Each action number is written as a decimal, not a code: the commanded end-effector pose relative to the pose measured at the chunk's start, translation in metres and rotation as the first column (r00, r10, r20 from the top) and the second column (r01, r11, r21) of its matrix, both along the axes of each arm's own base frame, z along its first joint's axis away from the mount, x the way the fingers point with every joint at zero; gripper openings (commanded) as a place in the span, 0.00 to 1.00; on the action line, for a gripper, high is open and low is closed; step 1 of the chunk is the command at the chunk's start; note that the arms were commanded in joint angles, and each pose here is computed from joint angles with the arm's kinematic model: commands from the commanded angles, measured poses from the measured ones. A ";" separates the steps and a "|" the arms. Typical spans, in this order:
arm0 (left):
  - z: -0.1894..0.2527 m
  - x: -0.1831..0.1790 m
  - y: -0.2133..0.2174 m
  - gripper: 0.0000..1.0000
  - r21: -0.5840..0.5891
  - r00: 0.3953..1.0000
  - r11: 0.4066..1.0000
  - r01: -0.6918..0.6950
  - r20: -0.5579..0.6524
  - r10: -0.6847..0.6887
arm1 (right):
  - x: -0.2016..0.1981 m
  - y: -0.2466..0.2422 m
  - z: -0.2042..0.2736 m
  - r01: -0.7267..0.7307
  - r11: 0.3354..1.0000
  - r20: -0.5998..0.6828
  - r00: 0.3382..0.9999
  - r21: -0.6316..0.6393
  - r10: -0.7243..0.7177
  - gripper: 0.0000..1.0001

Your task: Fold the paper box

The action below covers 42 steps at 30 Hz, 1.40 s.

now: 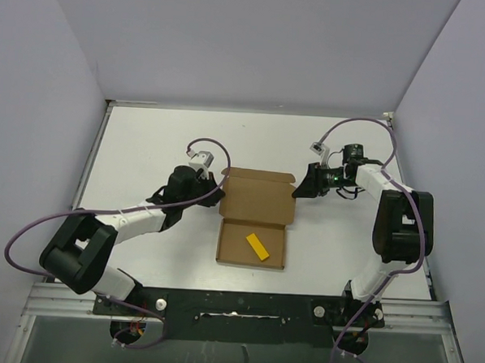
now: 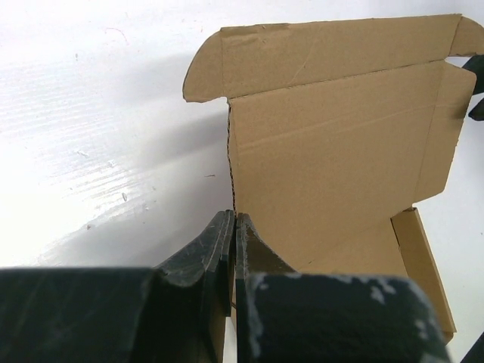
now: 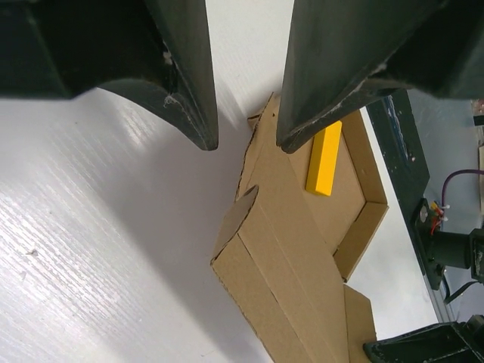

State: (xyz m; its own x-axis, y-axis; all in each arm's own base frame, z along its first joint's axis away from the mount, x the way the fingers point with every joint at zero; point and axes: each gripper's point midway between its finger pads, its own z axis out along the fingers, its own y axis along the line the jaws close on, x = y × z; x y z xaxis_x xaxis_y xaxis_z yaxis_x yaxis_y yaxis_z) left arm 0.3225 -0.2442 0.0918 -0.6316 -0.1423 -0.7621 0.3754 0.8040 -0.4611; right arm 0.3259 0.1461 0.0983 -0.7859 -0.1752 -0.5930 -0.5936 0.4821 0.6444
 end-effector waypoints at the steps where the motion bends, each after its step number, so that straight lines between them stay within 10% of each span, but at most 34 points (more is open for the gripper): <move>1: 0.045 0.009 -0.006 0.00 -0.059 0.988 0.998 0.003 0.154 0.007 | 0.006 0.007 0.010 -0.005 0.999 0.027 1.000 0.036 0.004 0.34; 14: 0.050 0.004 -0.010 0.00 -0.073 0.984 0.997 0.023 0.177 -0.010 | 0.005 0.013 0.021 -0.022 0.996 0.051 0.999 0.083 0.018 0.00; 42: 0.080 0.005 0.014 0.43 -0.111 0.998 0.993 0.038 0.046 -0.033 | 0.008 0.002 0.049 0.009 1.000 0.275 0.961 -0.017 -0.004 0.00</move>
State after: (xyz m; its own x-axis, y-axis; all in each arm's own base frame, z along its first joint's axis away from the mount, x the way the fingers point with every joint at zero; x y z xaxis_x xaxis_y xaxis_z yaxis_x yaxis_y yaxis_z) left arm 0.3186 -0.2214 0.1406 -0.6499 -0.2345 -0.7229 0.3588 0.7438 -0.5639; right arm 0.3306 0.1450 0.1277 -0.6685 -0.1759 -0.7226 -0.6898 0.5098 0.5141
